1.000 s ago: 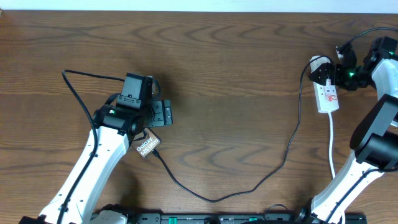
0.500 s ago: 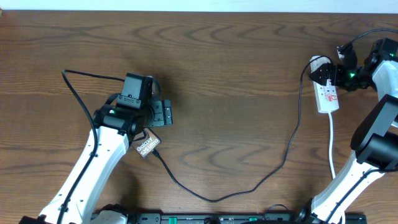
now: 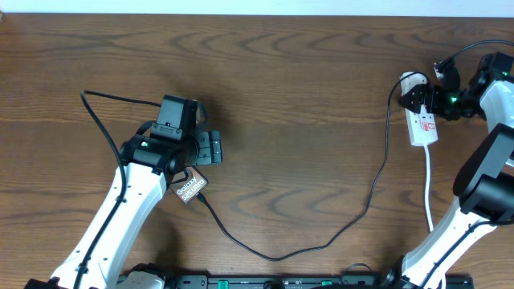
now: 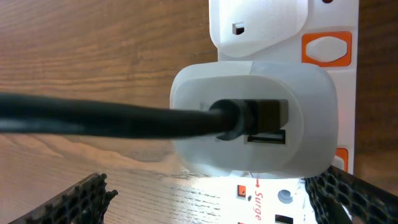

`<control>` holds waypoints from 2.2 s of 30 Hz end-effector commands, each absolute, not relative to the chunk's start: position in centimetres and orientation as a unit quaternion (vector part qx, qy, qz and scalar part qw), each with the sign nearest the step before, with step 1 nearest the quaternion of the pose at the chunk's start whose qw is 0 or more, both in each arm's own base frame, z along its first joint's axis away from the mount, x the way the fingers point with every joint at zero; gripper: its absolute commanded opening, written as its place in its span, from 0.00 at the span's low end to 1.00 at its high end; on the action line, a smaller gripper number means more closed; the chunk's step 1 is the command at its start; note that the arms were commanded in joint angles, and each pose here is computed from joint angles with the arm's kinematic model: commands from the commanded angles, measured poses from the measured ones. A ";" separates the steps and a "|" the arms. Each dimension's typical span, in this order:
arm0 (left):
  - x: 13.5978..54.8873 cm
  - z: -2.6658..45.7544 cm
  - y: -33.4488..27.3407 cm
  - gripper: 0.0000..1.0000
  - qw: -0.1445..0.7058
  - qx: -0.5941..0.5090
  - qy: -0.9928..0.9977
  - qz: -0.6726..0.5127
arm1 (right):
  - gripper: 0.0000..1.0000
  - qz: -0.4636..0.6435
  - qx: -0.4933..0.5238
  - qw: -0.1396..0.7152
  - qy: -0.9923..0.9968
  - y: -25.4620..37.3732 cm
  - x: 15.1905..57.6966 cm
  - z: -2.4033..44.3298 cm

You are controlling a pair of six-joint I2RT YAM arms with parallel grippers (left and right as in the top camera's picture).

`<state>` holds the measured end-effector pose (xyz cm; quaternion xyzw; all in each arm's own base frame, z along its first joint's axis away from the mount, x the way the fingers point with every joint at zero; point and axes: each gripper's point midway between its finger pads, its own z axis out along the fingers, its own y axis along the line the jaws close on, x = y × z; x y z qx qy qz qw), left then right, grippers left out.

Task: Plug charger to phone and switch on socket

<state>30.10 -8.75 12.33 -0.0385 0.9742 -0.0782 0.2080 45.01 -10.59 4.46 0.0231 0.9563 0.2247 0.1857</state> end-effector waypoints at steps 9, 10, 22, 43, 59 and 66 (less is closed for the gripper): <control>30.4 12.9 -9.0 0.89 0.213 -0.039 0.973 -0.082 | 0.99 0.301 0.068 0.112 0.945 -5.5 42.8 1.7; 30.4 12.9 -9.0 0.90 0.213 -0.039 0.973 -0.082 | 0.99 0.299 0.077 0.109 0.945 -5.7 42.8 1.7; 30.6 13.0 -9.0 0.90 0.217 -0.038 0.972 -0.083 | 0.99 0.135 0.168 0.082 0.973 -12.8 40.6 2.8; 30.5 12.9 -9.0 0.90 0.215 -0.039 0.972 -0.082 | 0.99 0.033 0.157 0.384 0.909 -11.1 33.9 31.2; 30.5 12.9 -9.0 0.89 0.215 -0.039 0.972 -0.082 | 0.99 -0.004 0.126 0.517 0.847 -7.8 26.7 40.5; 30.5 12.9 -9.0 0.89 0.215 -0.039 0.972 -0.082 | 0.99 -0.006 0.124 0.522 0.844 -7.6 26.3 40.8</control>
